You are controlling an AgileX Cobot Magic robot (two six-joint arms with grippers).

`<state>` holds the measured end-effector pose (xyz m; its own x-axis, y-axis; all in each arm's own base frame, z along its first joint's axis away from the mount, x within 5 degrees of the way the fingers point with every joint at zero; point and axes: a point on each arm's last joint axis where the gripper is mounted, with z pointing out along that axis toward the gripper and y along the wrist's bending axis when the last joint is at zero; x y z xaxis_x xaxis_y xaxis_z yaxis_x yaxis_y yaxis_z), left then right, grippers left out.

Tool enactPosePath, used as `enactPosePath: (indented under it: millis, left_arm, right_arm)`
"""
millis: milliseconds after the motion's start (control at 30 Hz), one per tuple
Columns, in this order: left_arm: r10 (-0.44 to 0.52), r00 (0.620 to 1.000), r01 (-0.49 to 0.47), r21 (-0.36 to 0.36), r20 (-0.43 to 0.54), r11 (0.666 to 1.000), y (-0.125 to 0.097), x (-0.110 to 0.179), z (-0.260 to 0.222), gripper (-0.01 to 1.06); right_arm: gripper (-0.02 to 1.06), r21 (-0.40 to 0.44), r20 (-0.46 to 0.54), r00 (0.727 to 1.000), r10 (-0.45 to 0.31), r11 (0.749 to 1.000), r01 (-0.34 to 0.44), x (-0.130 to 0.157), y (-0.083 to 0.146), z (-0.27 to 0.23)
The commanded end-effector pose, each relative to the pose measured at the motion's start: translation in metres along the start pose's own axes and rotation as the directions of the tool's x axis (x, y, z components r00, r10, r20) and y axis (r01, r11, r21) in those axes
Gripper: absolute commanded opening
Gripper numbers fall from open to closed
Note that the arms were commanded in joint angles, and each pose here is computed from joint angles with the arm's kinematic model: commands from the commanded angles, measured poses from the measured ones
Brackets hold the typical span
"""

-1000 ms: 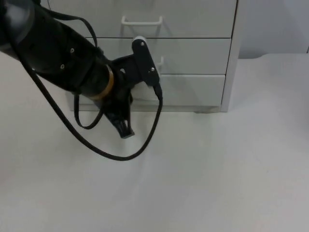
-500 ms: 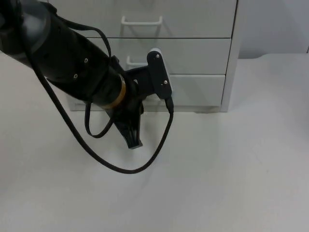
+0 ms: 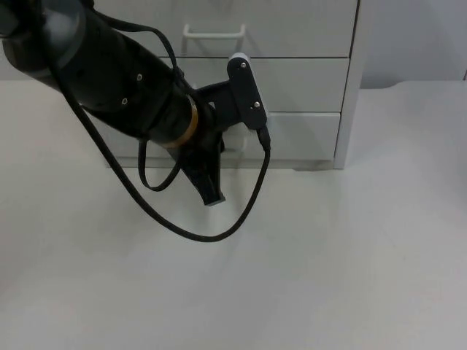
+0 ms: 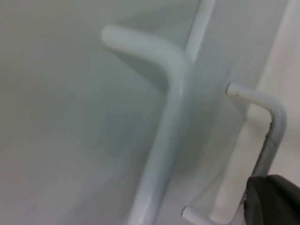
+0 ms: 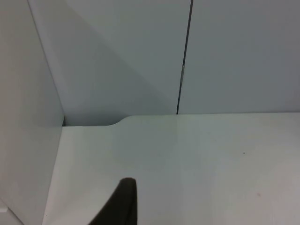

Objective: Open the drawer with the left hand, place the block into the drawer with the right hand, then close the drawer with the left hand.

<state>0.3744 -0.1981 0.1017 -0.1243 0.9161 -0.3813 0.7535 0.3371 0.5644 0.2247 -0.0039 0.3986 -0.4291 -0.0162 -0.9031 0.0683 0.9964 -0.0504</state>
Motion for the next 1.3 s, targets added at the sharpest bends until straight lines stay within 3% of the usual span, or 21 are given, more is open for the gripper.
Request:
enactPosePath:
  millis: [0, 367, 533, 767, 900, 1067, 1267]
  left_arm:
    - [-0.017, 1.000, 0.017, -0.011, -0.003, 1.000, 0.001, -0.001, 0.001, 0.00]
    - [-0.018, 1.000, 0.018, 0.000, 0.009, 1.000, 0.001, -0.003, 0.000, 0.00]
    - [-0.025, 0.999, 0.024, 0.014, 0.045, 1.000, 0.003, -0.005, -0.021, 0.00]
    - [-0.021, 0.993, 0.011, 0.088, 0.118, 0.996, -0.015, -0.002, -0.076, 0.00]
    - [-0.037, 0.967, -0.010, 0.182, 0.253, 0.983, -0.024, -0.007, -0.117, 0.00]
    - [-0.057, 0.932, -0.026, 0.224, 0.358, 0.974, -0.025, -0.013, -0.148, 0.00]
    - [-0.245, 0.885, 0.128, 0.298, 0.397, 0.946, -0.020, -0.021, -0.172, 0.00]
  right_arm:
    - [1.05, 0.004, 0.008, 1.000, -0.005, 1.000, 0.005, 0.000, -0.001, -0.002]
    - [1.05, 0.004, 0.004, 1.000, -0.005, 1.000, 0.005, 0.001, -0.001, -0.002]
    - [1.05, 0.004, 0.004, 1.000, -0.005, 1.000, 0.005, 0.001, -0.001, -0.002]
    - [1.05, 0.004, 0.004, 1.000, -0.005, 1.000, 0.005, 0.001, -0.001, -0.002]
    - [1.05, 0.003, 0.013, 1.000, -0.005, 1.000, 0.005, 0.000, -0.001, -0.002]
    - [1.05, 0.001, 0.015, 1.000, -0.003, 1.000, 0.003, 0.000, -0.001, -0.002]
    - [1.05, -0.002, 0.011, 1.000, 0.006, 1.000, -0.006, 0.000, 0.000, -0.002]
